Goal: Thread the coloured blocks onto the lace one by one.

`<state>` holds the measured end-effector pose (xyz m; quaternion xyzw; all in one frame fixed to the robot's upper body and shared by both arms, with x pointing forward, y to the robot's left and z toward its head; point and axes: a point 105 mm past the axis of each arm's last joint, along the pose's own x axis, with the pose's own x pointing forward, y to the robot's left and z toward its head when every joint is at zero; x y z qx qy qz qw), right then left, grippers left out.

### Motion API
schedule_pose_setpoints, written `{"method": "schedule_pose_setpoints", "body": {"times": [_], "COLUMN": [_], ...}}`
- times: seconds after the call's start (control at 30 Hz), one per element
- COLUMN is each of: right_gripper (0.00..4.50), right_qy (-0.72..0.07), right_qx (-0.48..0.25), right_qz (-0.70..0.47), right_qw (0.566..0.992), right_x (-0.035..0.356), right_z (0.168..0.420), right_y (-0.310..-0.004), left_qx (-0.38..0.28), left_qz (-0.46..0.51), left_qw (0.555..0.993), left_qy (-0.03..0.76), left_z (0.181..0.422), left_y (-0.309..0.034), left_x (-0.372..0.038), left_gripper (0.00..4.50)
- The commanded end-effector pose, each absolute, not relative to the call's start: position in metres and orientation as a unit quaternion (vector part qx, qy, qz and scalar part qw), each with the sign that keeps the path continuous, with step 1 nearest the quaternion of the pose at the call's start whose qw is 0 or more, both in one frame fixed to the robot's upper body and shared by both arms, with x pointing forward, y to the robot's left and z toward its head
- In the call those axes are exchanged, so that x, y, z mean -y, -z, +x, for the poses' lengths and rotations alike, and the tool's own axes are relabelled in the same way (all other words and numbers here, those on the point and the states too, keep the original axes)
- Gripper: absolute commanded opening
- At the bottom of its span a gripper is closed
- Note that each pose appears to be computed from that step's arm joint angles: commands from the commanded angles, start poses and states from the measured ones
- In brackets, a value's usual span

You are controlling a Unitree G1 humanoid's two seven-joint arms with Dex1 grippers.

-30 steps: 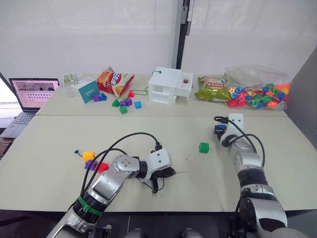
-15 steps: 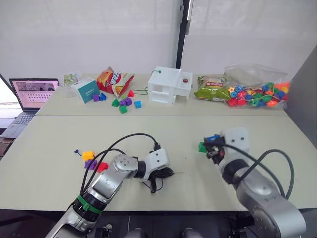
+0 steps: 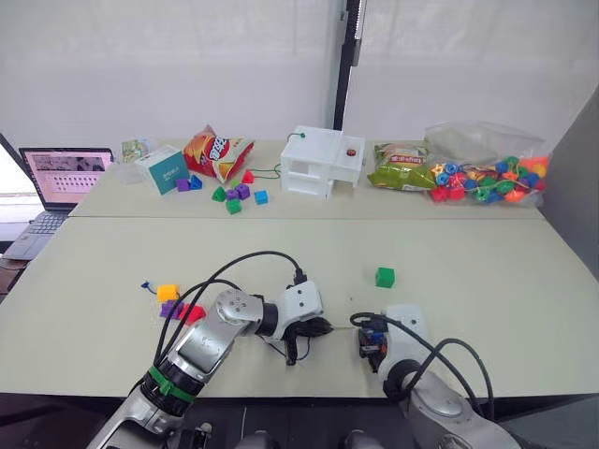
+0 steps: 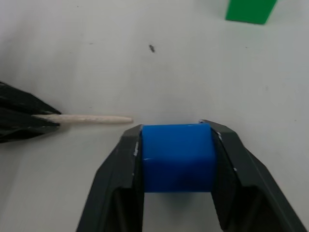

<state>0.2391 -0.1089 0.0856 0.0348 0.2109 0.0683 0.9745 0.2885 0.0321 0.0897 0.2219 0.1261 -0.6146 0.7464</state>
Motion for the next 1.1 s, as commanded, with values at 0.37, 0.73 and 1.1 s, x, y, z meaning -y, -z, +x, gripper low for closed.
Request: {"method": "schedule_pose_setpoints", "body": {"times": [0.37, 0.73, 1.1], "right_gripper": [4.48, 4.48, 4.48], "right_qy": [-0.224, -0.541, -0.604], "right_qx": [-0.054, -0.167, -0.182], "right_qz": [-0.038, -0.102, -0.311], "right_qw": [0.972, 0.818, 0.711], "right_x": [0.114, 0.142, 0.171], "right_z": [0.252, 0.239, 0.271], "right_y": [-0.174, -0.165, -0.099], "left_qx": [-0.106, -0.123, -0.146], "left_qz": [0.225, 0.210, 0.224], "left_qw": [0.754, 0.738, 0.737], "left_qy": [0.609, 0.630, 0.621], "left_z": [0.290, 0.273, 0.266], "left_y": [-0.101, -0.119, -0.109], "left_x": [-0.035, -0.032, -0.021], "left_gripper": [0.00, 0.00, 0.00]}}
